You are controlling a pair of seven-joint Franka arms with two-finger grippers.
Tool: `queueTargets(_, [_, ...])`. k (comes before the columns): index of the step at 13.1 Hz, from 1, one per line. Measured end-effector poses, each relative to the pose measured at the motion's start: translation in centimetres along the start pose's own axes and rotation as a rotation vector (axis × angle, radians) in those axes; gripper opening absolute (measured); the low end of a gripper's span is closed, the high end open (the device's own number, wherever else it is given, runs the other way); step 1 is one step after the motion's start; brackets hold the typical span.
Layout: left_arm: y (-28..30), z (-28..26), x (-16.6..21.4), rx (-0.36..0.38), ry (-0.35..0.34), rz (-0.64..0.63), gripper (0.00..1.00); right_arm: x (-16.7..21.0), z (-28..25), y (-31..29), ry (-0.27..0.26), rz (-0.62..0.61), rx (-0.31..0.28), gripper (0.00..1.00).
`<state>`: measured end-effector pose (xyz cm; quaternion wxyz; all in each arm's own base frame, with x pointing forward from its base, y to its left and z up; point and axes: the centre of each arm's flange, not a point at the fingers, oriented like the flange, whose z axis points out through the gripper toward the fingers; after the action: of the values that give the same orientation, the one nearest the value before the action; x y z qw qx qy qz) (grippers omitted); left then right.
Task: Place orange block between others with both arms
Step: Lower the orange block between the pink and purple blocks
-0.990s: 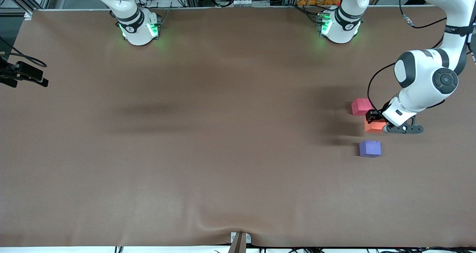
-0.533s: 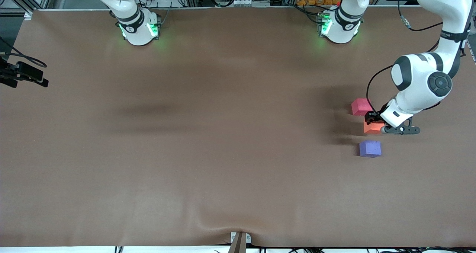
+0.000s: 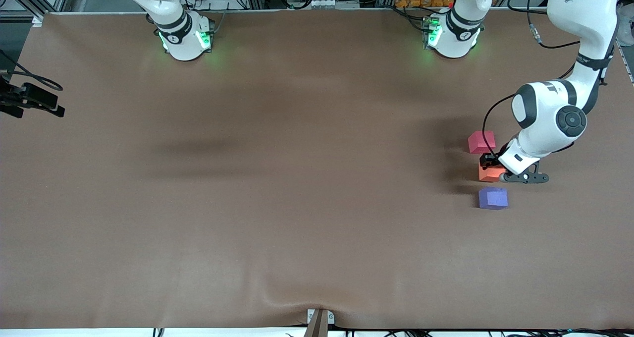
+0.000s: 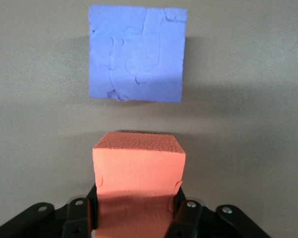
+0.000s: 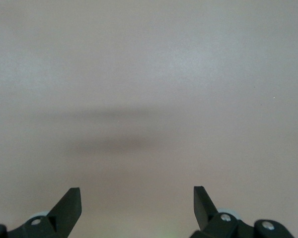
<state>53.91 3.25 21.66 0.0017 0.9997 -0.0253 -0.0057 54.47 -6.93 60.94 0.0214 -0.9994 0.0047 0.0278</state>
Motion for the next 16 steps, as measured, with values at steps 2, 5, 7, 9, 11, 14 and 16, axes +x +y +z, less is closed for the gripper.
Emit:
queueTargets(2, [0.0, 0.6, -0.1, -0.001, -0.007, -0.001, 0.54, 0.0, 0.0, 0.0, 0.001, 0.0, 0.0, 1.0])
queueTargets(5, [0.6, 1.4, 0.0, -0.008, -0.001, 0.001, 0.54, 0.0, 0.0, 0.0, 0.002, 0.0, 0.0, 1.0])
queueTargets(7, [0.6, 1.4, 0.0, -0.008, 0.001, 0.0, 0.54, 0.1, 0.0, 0.0, 0.005, 0.0, -0.001, 1.0])
queueTargets(9, [0.6, 1.4, 0.0, -0.009, 0.001, -0.001, 0.59, 0.1, -0.1, 0.0, 0.008, -0.001, -0.001, 1.0])
queueTargets(11, [0.6, 1.5, 0.0, -0.009, 0.001, -0.002, 0.78, 0.1, -0.1, -0.1, 0.01, -0.002, -0.001, 1.0])
queueTargets(14, [0.6, 0.9, 0.5, -0.008, 0.021, -0.002, 1.0, 0.3, -0.1, -0.1, 0.02, -0.002, -0.003, 1.0])
queueTargets(16, [0.5, -0.6, 1.4, -0.007, 0.038, -0.002, 1.0, 0.3, -0.1, -0.1, 0.021, -0.002, -0.003, 1.0])
